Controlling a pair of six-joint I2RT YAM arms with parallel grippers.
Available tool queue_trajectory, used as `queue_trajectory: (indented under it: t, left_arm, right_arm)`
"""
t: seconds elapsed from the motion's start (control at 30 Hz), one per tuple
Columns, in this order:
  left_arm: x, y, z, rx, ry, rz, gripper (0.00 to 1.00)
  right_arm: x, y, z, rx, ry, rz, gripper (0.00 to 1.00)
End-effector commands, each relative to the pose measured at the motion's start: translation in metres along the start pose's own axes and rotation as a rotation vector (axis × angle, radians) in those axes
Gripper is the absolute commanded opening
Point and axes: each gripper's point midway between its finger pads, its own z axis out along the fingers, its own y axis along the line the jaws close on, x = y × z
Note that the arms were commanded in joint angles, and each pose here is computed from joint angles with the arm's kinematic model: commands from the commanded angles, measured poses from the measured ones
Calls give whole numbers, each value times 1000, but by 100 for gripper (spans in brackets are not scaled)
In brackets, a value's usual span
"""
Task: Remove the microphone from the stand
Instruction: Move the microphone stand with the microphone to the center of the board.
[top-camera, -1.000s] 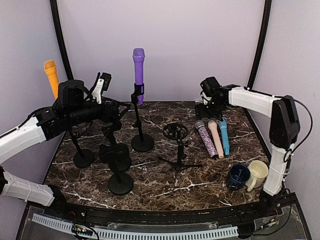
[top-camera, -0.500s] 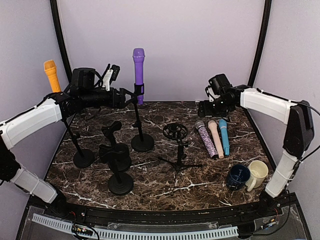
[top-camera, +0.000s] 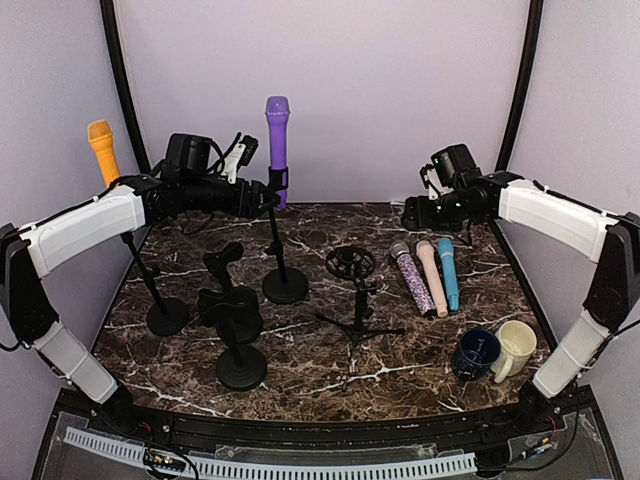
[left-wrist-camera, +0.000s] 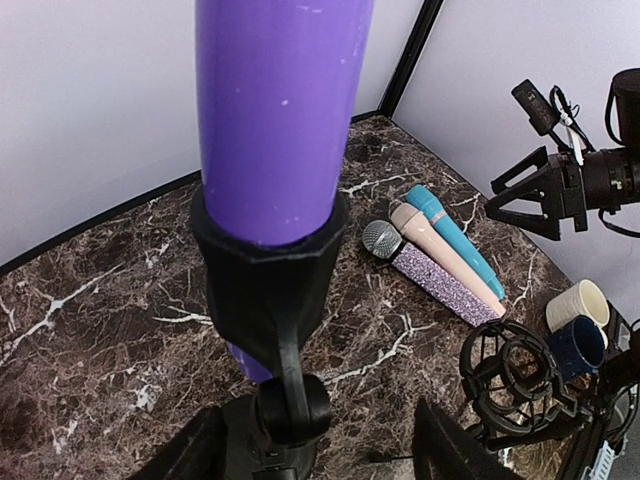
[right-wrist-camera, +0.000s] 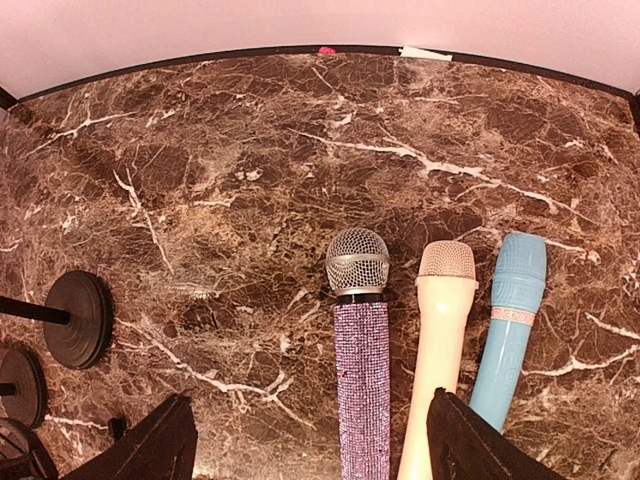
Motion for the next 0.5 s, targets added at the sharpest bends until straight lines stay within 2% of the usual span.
queue_trajectory:
  t: [0.0, 0.23, 0.47]
  left_arm:
    - [-17, 0, -5, -10, -16, 63, 62]
    - [-9, 6, 4, -23, 24, 77, 48]
    - [-8, 9, 10, -33, 37, 80, 43]
  right_arm:
    - [-7, 2, -9, -25, -47, 22, 80]
    - [-4, 1, -11, -25, -47, 26, 80]
    - [-4, 1, -15, -27, -54, 31, 80]
